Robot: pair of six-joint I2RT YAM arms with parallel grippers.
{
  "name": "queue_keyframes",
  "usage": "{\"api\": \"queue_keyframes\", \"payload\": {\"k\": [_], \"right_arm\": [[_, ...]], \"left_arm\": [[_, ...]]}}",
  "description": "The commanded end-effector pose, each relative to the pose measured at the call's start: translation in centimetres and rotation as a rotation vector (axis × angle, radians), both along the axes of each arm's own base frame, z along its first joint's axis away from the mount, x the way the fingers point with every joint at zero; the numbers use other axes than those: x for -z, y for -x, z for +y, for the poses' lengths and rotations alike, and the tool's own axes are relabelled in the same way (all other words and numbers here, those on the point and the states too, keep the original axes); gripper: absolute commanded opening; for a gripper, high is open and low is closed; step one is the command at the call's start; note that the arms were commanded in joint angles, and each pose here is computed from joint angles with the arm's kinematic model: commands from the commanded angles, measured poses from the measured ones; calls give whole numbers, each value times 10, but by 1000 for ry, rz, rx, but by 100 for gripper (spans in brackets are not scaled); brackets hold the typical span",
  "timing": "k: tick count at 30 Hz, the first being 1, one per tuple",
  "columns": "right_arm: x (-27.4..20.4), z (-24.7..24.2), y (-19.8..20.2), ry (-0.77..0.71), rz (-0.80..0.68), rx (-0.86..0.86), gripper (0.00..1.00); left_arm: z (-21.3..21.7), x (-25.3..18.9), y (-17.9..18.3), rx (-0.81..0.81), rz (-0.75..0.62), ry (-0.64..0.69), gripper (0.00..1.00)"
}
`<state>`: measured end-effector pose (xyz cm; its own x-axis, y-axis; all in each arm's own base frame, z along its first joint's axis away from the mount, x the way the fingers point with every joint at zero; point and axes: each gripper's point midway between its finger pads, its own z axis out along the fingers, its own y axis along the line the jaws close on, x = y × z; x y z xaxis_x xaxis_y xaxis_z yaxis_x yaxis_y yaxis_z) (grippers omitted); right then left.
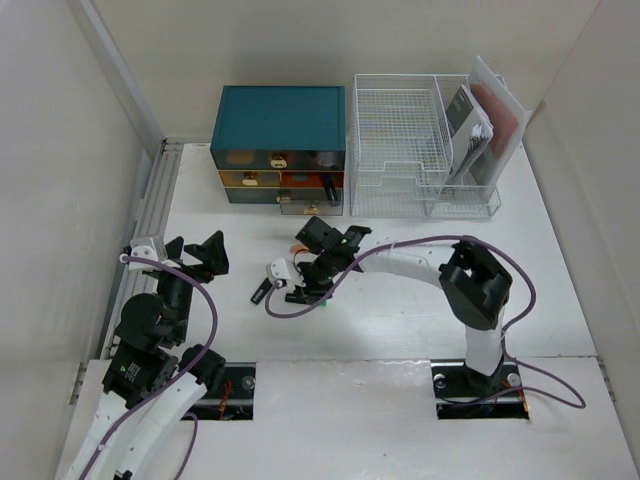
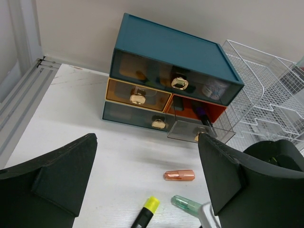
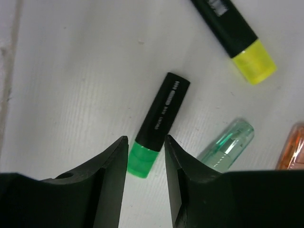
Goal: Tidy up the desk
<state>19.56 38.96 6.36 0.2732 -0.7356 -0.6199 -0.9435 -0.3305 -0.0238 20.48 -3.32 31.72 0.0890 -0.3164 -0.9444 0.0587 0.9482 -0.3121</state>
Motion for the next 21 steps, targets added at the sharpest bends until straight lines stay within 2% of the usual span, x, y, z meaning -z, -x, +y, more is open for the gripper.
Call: {"api": "queue_keyframes", "payload": {"k": [1, 6, 16, 19, 20, 21], "right_arm": [[-5, 22, -20, -56, -16, 124, 42], [20, 22, -32, 1, -19, 207, 44], [39, 17, -33, 67, 2, 223, 44], [41, 18, -35, 72, -6, 229, 20], [37, 18, -38, 68, -18, 234, 7], [33, 17, -41, 66, -36, 243, 4]], "left_arm": [[-2, -6, 2, 14, -29, 4, 85], [-1, -8, 3, 14, -37, 9, 85], [0, -9, 5, 14, -45, 13, 85], [0, -10, 5, 14, -45, 13, 85], [0, -10, 5, 14, -45, 13, 85], [0, -10, 5, 14, -45, 13, 85]]}}
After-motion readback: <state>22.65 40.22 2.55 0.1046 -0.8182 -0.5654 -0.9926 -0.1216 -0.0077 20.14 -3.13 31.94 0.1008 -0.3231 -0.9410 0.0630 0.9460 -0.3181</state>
